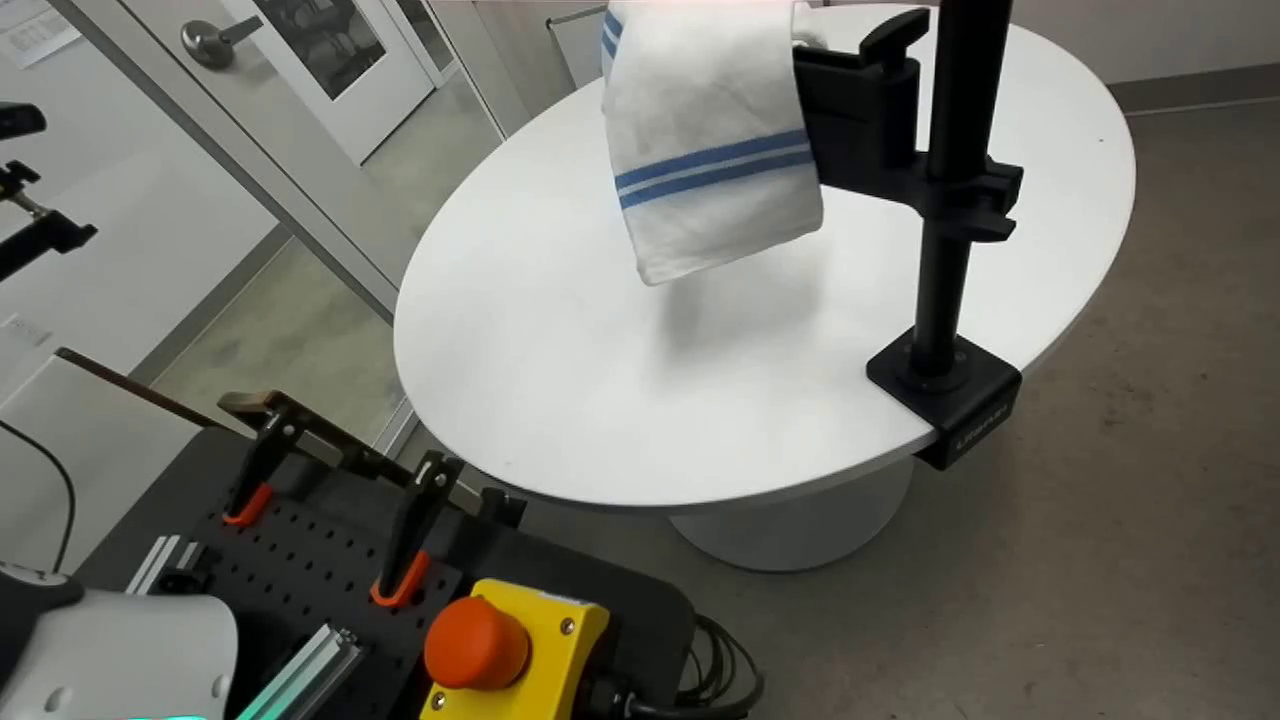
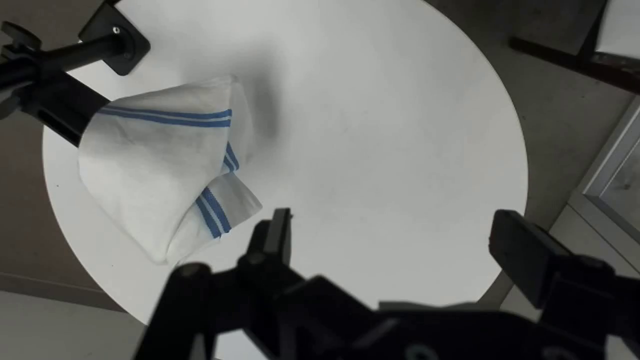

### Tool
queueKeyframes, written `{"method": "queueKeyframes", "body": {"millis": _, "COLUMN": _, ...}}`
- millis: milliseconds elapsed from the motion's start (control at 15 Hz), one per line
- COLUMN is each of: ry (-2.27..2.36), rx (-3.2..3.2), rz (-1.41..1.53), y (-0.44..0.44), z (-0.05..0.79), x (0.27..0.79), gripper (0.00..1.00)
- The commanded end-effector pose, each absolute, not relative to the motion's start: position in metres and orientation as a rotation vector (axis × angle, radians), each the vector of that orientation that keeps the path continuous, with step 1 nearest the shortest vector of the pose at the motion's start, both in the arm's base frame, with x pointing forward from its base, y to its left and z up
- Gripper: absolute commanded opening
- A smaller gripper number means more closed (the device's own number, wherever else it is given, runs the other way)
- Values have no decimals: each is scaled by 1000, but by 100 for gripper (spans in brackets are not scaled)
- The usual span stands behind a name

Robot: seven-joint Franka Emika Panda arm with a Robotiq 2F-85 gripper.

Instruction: Put the cloth on the table

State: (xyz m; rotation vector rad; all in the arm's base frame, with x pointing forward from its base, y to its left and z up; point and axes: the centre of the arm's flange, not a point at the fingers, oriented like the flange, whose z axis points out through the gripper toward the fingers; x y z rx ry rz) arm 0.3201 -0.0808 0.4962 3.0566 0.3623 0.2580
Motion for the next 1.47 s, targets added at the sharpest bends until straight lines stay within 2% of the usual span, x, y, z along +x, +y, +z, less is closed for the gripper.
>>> {"method": "queueKeyframes", "body": {"millis": 0, "ry": 362, "rx": 3057, "rz": 258, "y": -81, "z": 496, "x": 320, "gripper": 100}}
{"method": "queueKeyframes", "body": {"millis": 467, "ry": 359, "rx": 3050, "rz": 275, "y": -83, "z": 496, "x": 323, "gripper": 100}}
{"method": "queueKeyframes", "body": {"millis": 1000, "ry": 10, "rx": 2937, "rz": 512, "y": -172, "z": 493, "x": 375, "gripper": 100}}
{"method": "queueKeyframes", "body": {"millis": 1400, "ry": -302, "rx": 2867, "rz": 358, "y": -234, "z": 449, "x": 404, "gripper": 100}}
